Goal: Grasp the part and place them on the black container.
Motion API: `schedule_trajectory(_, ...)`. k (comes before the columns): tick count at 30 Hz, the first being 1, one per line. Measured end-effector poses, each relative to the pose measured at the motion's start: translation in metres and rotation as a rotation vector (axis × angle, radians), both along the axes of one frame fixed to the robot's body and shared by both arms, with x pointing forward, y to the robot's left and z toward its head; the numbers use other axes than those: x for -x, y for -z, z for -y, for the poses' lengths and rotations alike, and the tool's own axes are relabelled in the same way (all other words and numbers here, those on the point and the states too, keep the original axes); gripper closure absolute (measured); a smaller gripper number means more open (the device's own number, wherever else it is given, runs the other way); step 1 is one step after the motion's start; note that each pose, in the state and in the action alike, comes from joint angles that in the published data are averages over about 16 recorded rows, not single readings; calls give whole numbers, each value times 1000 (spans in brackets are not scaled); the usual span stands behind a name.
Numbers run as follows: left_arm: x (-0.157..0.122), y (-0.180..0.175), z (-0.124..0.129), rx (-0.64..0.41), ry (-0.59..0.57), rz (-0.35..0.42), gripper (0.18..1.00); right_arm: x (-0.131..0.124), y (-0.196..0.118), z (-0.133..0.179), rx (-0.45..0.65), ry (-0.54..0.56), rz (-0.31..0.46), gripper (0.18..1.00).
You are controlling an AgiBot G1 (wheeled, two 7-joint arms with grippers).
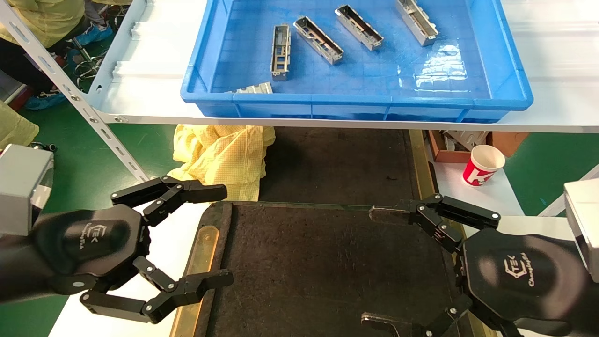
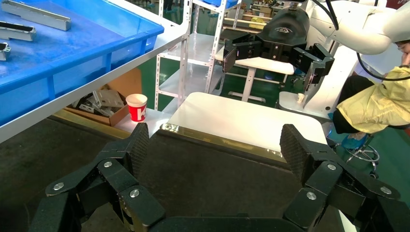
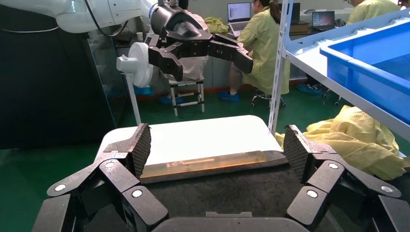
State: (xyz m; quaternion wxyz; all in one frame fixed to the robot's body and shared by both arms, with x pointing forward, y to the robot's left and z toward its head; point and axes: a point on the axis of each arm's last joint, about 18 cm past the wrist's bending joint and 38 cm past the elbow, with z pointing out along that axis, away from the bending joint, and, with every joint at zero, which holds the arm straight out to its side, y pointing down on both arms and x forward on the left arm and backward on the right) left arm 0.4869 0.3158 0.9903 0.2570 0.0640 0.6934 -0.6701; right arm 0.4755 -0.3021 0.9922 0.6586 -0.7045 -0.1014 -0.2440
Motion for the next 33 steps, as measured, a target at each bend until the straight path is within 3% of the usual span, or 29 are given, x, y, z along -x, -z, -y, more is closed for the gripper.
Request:
schedule_trajectory(18, 0, 0, 0, 0, 0, 0, 205, 0, 0, 0, 0, 0, 0, 178)
schedule_trajectory(23, 0, 0, 0, 0, 0, 0, 242, 0, 0, 0, 0, 0, 0, 178)
schedule_trajectory(33, 0, 0, 0, 0, 0, 0, 393, 0, 0, 0, 0, 0, 0, 178)
